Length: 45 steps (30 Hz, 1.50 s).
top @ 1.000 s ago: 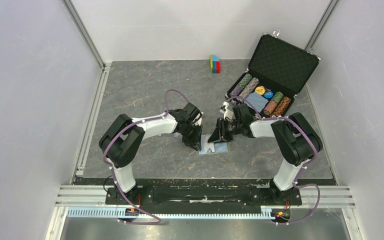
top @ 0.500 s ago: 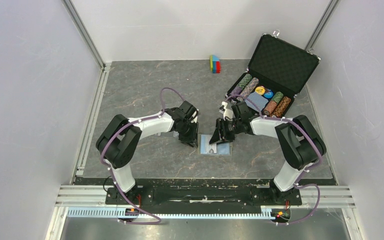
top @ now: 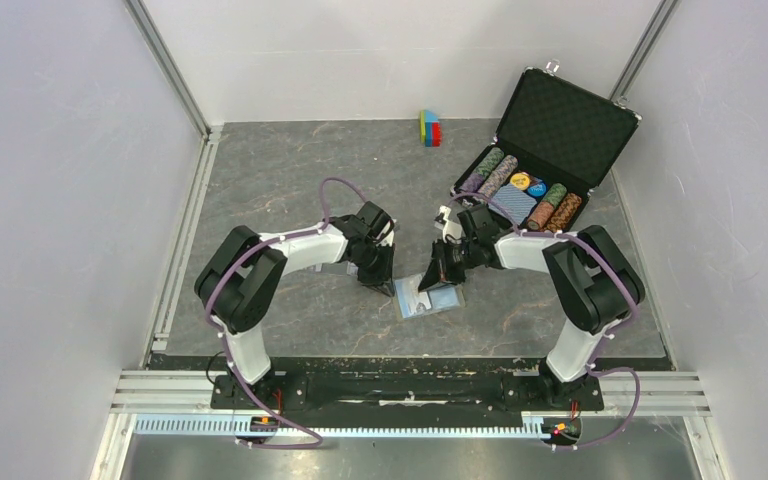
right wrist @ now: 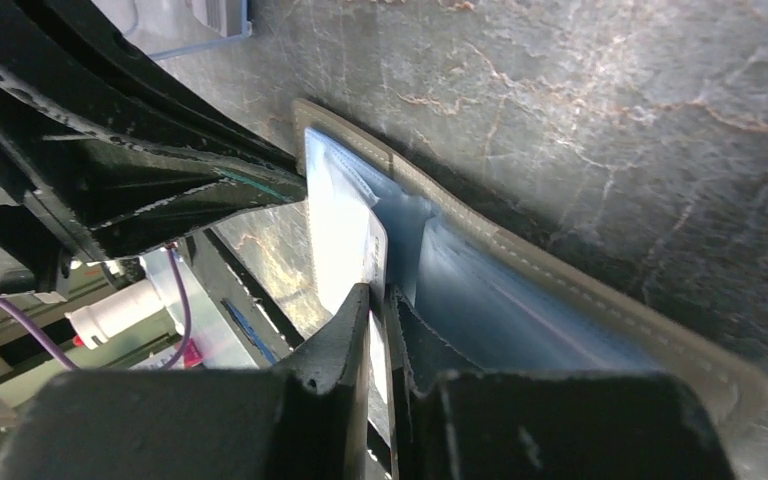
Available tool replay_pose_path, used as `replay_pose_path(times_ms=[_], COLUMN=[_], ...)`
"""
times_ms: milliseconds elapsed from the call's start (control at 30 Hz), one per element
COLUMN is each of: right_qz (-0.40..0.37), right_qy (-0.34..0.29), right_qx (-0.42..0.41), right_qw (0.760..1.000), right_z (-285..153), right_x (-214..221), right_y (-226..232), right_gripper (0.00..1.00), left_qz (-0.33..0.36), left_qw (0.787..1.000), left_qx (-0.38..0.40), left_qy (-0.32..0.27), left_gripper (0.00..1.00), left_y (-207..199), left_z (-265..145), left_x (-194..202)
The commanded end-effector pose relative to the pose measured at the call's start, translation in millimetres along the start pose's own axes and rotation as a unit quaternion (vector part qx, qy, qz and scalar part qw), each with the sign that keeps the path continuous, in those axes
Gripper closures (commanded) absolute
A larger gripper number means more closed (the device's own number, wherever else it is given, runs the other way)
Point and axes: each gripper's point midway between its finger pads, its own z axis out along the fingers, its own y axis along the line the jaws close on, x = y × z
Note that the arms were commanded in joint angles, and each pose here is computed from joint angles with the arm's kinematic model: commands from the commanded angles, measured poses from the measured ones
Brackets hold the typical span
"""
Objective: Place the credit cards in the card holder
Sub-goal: Insert the credit card into the card holder.
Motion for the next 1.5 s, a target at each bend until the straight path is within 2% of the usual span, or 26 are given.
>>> replay_pose_path(times_ms=[0,133,267,467,633,700,767,800,867,1000,1267,1467], right_qz=[0.006,0.022,0.017,-0.024,-0.049,-0.050,-0.048,-0.047,-0.042,-0.021,0.016,0.029], right_qy=[-0.012,-0.016,-0.012,-0.011,-0.009,-0.010,-0.011,-0.011,-0.014,-0.023,-0.032,-0.045], right_qx=[-0.045,-0.070,-0.070,-0.010,0.017,0.019,0.017,0.015,0.007,-0.007,-0.035,-0.056], right_qw=[0.999,0.997,0.997,1.000,0.999,0.999,0.999,0.999,0.999,0.999,0.999,0.997], right_z=[8,10,8,-1,-8,-9,-11,-11,-14,-17,-17,-18], right_x=[-7,-2,0,-5,-8,-7,-8,-8,-10,-10,-3,-4], right_y=[19,24,25,13,10,9,9,8,7,-2,-9,-8], right_gripper=[0.91,0.85,0.79,0.63,0.53,0.50,0.48,0.47,0.46,0.49,0.50,0.50], left_qz=[-0.016,-0.016,-0.014,-0.007,-0.007,-0.009,-0.010,-0.009,-0.009,-0.022,-0.073,-0.080], left_qw=[0.999,0.998,0.998,0.999,1.000,1.000,1.000,0.999,0.999,0.997,0.992,0.990], left_qx=[0.042,0.057,0.056,0.025,0.013,0.012,0.018,0.025,0.034,0.068,0.107,0.117], left_qy=[0.001,-0.002,-0.010,-0.020,-0.020,-0.018,-0.018,-0.019,-0.023,-0.021,-0.007,0.018], left_gripper=[0.92,0.96,0.96,0.94,0.81,0.70,0.53,0.49,0.43,0.39,0.39,0.39], left_y=[-18,-26,-29,-22,-18,-18,-20,-23,-26,-33,-44,-55], left_z=[7,7,2,-7,-8,-7,-8,-10,-13,-16,-5,9], left_x=[-6,-12,-17,-21,-25,-25,-27,-28,-30,-31,-35,-33])
